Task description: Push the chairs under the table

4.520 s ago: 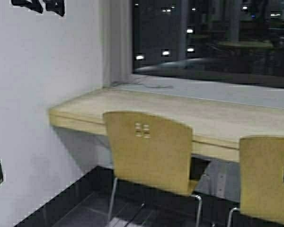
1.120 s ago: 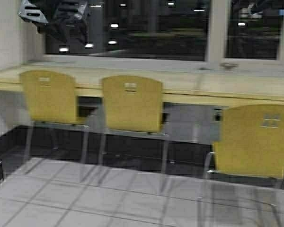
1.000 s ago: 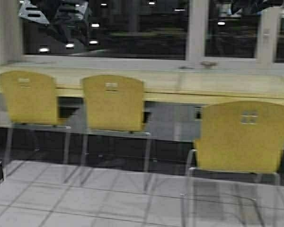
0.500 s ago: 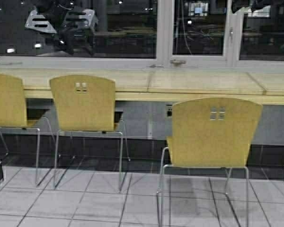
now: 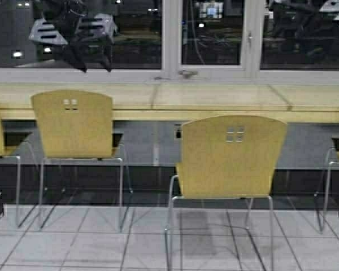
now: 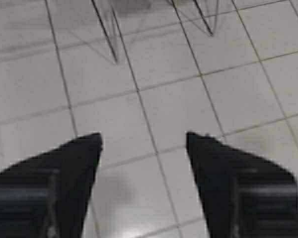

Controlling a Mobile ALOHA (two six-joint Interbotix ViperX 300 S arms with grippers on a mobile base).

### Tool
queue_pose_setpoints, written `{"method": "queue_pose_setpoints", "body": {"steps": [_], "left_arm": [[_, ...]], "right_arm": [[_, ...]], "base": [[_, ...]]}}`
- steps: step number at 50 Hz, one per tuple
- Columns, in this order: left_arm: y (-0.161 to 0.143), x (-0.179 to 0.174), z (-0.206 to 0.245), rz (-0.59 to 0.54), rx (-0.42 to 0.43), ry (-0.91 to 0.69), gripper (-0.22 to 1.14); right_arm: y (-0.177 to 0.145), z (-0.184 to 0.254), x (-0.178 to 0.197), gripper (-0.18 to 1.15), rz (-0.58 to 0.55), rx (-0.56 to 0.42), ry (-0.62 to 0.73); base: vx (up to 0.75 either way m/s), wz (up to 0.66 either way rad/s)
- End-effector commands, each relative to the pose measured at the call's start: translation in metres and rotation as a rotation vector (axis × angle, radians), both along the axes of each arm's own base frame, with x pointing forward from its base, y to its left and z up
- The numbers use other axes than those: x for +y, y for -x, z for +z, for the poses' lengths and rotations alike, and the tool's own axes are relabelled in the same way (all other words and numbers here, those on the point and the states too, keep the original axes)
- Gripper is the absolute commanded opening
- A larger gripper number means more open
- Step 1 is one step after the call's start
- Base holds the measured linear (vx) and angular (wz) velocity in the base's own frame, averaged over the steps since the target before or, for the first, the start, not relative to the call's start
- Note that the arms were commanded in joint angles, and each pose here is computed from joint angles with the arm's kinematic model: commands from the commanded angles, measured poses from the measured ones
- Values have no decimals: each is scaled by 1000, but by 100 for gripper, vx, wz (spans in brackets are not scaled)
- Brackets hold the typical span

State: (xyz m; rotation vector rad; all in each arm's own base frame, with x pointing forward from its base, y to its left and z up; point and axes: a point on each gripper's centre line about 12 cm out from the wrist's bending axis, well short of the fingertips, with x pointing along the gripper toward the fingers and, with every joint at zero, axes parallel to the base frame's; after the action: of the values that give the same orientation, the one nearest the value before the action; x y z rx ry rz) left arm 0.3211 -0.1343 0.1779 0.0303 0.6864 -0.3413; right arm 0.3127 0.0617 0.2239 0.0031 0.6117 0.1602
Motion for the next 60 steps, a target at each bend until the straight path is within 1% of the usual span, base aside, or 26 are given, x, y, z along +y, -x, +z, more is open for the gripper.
{"method": "queue_pose_setpoints", "body": {"steps": [1, 6, 8, 13, 17, 21, 24, 28, 31, 35, 42, 47, 54, 60], "left_arm": [[-3, -2, 6, 30, 15, 36, 89], [-6, -4, 8, 77, 36, 94, 89], [-7, -4, 7, 102, 50, 124, 89], [-12, -7, -4, 150, 91, 172, 89], [-13, -7, -24, 186, 149, 184, 89], [-13, -7, -46, 252, 205, 229, 89], [-16, -7, -56, 312, 215, 287, 89], [-22, -7, -67, 401, 219, 371, 89], [-26, -7, -70, 440, 220, 405, 89], [-28, -8, -75, 451, 224, 410, 89], [-26, -8, -80, 462, 237, 413, 89], [-27, -9, -78, 488, 233, 446, 89], [-31, -12, -75, 536, 220, 513, 89], [-32, -19, -73, 581, 227, 584, 89]], "right_arm": [[-2, 0, -1, 84, -52, 33, -65], [10, -27, -2, 84, -159, 133, -197], [12, -35, -2, 84, -185, 147, -231], [9, -47, -1, 84, -214, 154, -268], [4, -61, 0, 84, -239, 186, -287], [-2, -73, 2, 84, -259, 215, -302], [-7, -79, 7, 84, -273, 227, -325], [-17, -83, 12, 84, -302, 216, -381], [-22, -85, 17, 84, -321, 208, -419], [-27, -88, 22, 84, -326, 213, -434], [-29, -91, 35, 84, -301, 219, -441], [-29, -91, 38, 84, -302, 214, -453], [-33, -90, 37, 84, -361, 188, -530], [-38, -94, 35, 84, -433, 170, -607]], "base": [[3, -20], [5, -24], [7, -28], [8, -30], [9, -32], [9, -31], [9, -29], [10, -24], [10, -18], [11, -13], [14, -7], [18, -1], [23, 4], [27, 8]]}}
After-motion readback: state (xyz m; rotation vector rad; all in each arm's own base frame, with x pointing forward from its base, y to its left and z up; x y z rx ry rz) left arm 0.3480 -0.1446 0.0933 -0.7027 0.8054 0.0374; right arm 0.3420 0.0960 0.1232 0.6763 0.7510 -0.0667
